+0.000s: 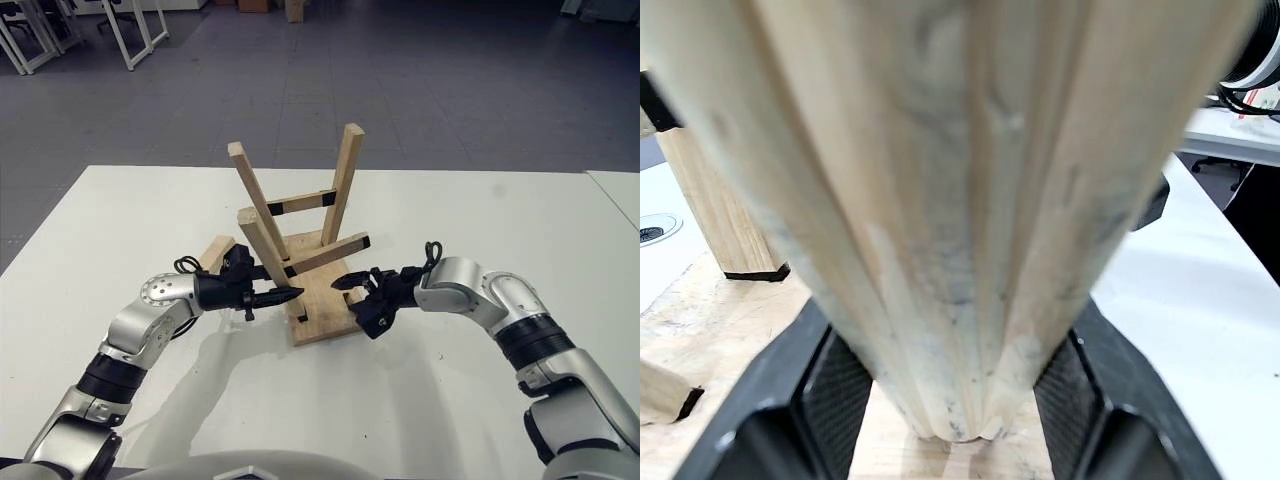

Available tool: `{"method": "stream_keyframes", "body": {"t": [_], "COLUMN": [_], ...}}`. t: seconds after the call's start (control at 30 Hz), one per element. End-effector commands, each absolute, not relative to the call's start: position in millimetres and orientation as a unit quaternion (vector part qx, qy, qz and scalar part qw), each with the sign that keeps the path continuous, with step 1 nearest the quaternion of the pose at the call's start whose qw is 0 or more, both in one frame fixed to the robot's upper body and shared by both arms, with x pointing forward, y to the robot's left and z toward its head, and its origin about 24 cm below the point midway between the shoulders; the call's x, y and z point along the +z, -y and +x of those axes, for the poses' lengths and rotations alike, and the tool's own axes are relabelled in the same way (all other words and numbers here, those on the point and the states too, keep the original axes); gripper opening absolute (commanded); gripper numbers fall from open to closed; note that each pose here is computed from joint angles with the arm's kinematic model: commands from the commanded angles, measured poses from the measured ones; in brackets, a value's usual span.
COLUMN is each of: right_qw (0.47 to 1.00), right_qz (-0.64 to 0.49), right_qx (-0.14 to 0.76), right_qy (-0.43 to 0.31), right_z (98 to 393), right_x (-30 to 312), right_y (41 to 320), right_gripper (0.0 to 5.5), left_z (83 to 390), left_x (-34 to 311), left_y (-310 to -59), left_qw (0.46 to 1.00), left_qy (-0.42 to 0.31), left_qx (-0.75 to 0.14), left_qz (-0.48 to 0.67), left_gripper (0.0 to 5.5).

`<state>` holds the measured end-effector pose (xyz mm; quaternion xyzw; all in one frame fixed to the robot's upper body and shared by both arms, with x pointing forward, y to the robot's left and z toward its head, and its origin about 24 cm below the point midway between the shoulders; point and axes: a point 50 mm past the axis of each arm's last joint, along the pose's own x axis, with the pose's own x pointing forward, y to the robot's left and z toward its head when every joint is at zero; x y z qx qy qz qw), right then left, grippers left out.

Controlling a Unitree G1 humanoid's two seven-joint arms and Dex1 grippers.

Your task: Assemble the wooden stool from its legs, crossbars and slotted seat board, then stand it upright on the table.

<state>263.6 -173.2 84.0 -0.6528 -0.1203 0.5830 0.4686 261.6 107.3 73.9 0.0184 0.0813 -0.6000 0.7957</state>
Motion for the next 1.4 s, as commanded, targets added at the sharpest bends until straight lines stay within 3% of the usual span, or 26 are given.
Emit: {"method": "stream_keyframes", "body": {"t": [0.03,0.2,0.3,0.43,0.7,1.03,1.2,1.23,1.4], "right_qw": [0.527,0.573,0.572,0.610,0.689,0.685,0.689,0.689,0.690], "right_qz": [-0.611,-0.600,-0.616,-0.611,-0.506,-0.443,-0.455,-0.456,-0.459], "right_qx": [0.579,0.554,0.541,0.503,0.517,0.577,0.562,0.561,0.557], "right_qy": [0.114,0.070,0.010,-0.042,-0.050,-0.044,-0.051,-0.052,-0.054], "right_z": [249.0,238.4,240.7,261.0,284.3,258.1,261.0,261.0,261.0], "right_x": [94.0,107.9,101.0,85.7,57.0,63.9,64.8,64.7,64.2], "right_y": [176.7,197.7,223.5,241.2,196.0,175.3,180.4,180.8,181.3], "right_gripper": [3.30,3.30,3.30,3.30,3.30,3.30,3.30,3.30,3.30], "left_z": [252.4,253.0,250.0,240.1,228.7,217.3,235.8,238.1,241.7], "left_x": [42.4,41.6,41.0,35.3,17.3,19.5,52.4,57.8,72.2], "left_y": [-121.9,-125.7,-131.4,-133.5,-132.6,-133.4,-135.0,-133.9,-127.6], "left_qw": [0.806,0.817,0.812,0.806,0.800,0.787,0.816,0.818,0.824], "left_qy": [-0.170,-0.174,-0.189,-0.212,-0.246,-0.231,-0.170,-0.158,-0.119], "left_qx": [-0.564,-0.544,-0.536,-0.526,-0.518,-0.544,-0.529,-0.529,-0.527], "left_qz": [0.051,0.079,0.128,0.167,0.174,0.175,0.158,0.162,0.169], "left_gripper": [2.06,2.06,2.06,2.05,2.05,2.05,2.05,2.43,3.13]}}
